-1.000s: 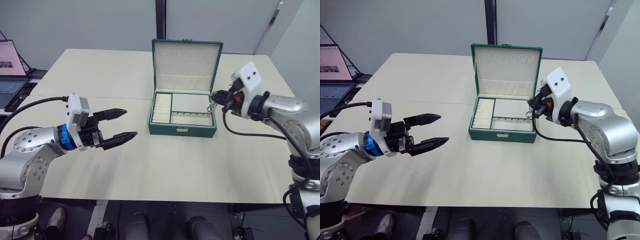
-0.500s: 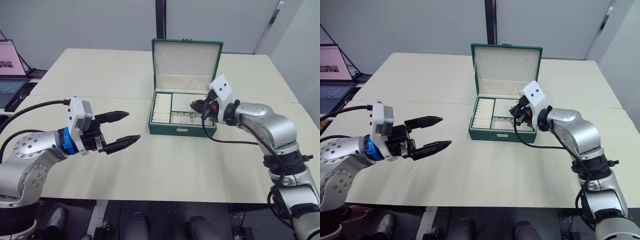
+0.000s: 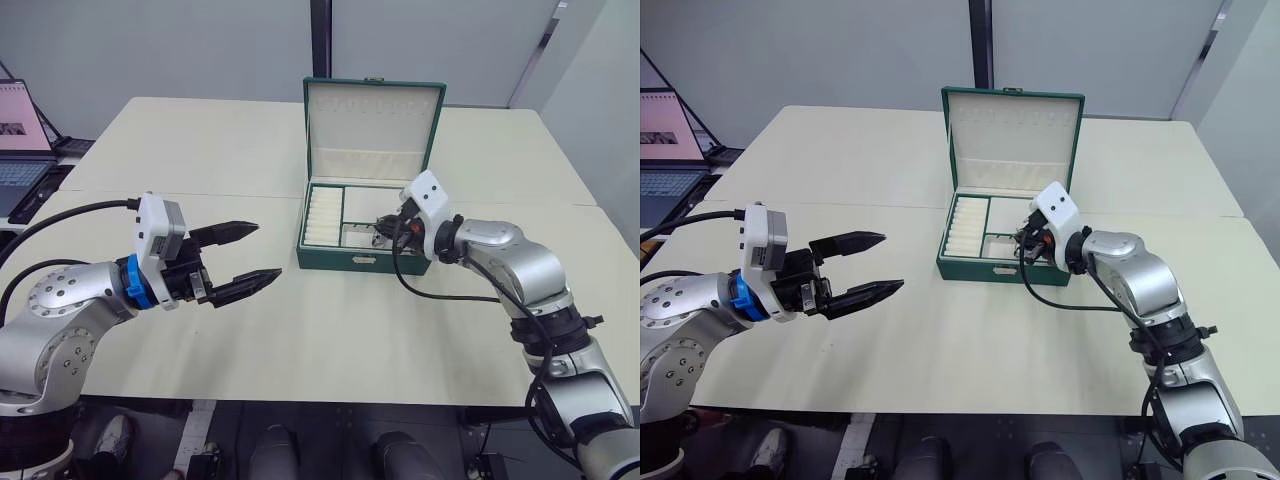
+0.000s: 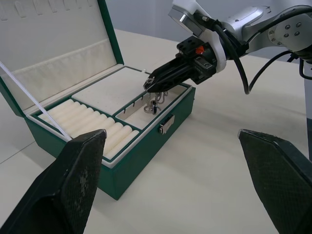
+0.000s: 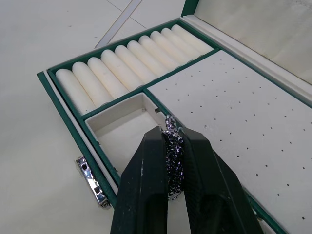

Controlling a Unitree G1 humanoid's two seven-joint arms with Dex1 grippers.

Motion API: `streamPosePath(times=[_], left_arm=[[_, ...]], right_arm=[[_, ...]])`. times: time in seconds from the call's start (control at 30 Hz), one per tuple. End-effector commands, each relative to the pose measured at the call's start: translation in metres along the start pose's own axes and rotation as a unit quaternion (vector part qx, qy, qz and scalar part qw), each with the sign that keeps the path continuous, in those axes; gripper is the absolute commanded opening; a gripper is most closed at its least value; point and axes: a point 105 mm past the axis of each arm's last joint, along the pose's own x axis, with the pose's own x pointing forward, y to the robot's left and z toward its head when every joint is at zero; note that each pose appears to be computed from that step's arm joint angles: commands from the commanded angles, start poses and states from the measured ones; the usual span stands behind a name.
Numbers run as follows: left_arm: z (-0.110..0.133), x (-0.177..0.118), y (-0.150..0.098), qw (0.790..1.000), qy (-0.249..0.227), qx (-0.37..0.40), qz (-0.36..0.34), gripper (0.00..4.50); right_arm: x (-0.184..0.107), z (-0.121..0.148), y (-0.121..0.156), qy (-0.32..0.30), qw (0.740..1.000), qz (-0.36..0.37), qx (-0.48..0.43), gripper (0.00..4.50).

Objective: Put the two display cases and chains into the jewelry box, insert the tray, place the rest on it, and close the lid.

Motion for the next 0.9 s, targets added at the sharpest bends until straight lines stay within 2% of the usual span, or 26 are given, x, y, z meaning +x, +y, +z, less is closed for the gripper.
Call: streamPosePath(times=[0.03, 0.1, 0.2, 0.33, 0.47, 0.53, 0.7, 0.8, 0.9], left_arm=[[0.009, -0.001, -0.003, 1.000, -0.013, 0.023, 0.001, 4.50], [0.009, -0.001, -0.003, 1.000, -0.012, 0.024, 0.001, 4.50], [0.009, -0.001, -0.002, 1.000, -0.013, 0.025, 0.001, 4.50], [0.007, 0.000, -0.001, 1.000, -0.009, 0.027, 0.000, 4.50], [-0.001, 0.000, 0.003, 0.999, 0.015, 0.031, 0.006, 4.50], [-0.005, -0.002, 0.007, 0.999, 0.022, 0.019, 0.014, 4.50], [-0.014, -0.013, 0.011, 0.999, 0.035, -0.014, 0.014, 4.50], [-0.023, -0.023, 0.012, 0.998, 0.050, -0.028, 0.016, 4.50], [-0.031, -0.028, 0.014, 0.998, 0.054, -0.008, 0.023, 4.50]], right_arm=[[-0.002, 0.009, 0.001, -0.019, 1.000, 0.006, -0.017, 0.27], [-0.002, 0.010, 0.001, -0.021, 1.000, 0.010, -0.019, 0.90], [-0.003, 0.012, -0.001, -0.023, 0.999, 0.007, -0.025, 1.55], [-0.006, 0.015, -0.005, -0.026, 0.999, -0.001, -0.036, 2.66], [-0.025, 0.021, -0.005, -0.031, 0.999, -0.001, -0.036, 3.76], [-0.052, 0.018, -0.001, -0.028, 0.999, 0.003, -0.020, 4.47], [-0.114, -0.012, 0.023, 0.021, 1.000, 0.012, 0.019, 4.47], [-0.141, -0.029, 0.039, 0.051, 0.998, 0.013, 0.043, 4.47], [-0.159, -0.041, 0.055, 0.061, 0.994, 0.023, 0.083, 4.47]])
